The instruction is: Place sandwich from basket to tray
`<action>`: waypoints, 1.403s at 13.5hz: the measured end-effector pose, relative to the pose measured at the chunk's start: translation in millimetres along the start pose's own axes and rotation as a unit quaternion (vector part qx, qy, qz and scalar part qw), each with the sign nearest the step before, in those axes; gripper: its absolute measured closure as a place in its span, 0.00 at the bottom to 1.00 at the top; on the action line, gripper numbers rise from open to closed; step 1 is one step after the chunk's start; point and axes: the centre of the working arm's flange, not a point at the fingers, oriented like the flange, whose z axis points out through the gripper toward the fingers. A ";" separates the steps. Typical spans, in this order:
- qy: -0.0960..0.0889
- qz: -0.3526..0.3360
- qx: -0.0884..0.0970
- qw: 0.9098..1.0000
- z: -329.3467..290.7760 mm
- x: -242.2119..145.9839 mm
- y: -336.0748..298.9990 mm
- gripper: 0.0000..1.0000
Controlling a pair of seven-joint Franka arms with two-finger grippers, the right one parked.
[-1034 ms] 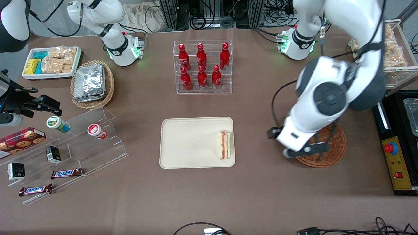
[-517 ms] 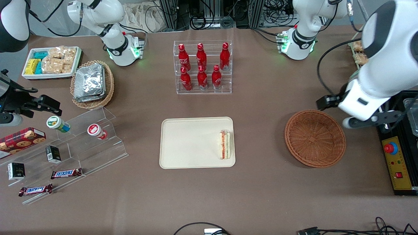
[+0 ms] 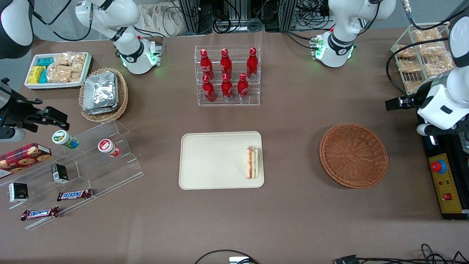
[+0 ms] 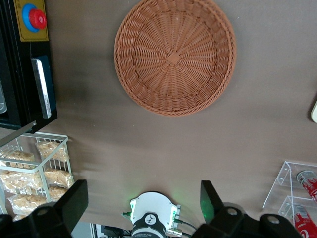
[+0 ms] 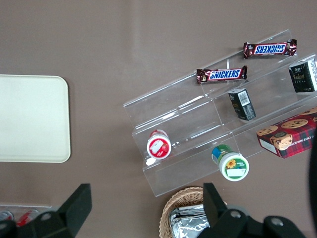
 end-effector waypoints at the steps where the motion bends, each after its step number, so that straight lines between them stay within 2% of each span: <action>1: 0.001 0.001 -0.003 1.000 2.0 -3.5 -2.5 0.00; 7: 0.014 0.020 -0.009 1.000 -3.2 -17.8 10.9 0.00; 11: 0.018 0.015 -0.027 0.999 -3.8 -16.0 -9.6 0.00; 15: 0.027 0.015 -0.030 0.999 -4.4 -18.3 -11.4 0.00; 17: 0.034 0.015 -0.031 0.999 -5.0 -17.0 -11.0 0.00; 19: 0.053 0.010 -0.034 0.998 -3.3 -15.1 -14.7 0.00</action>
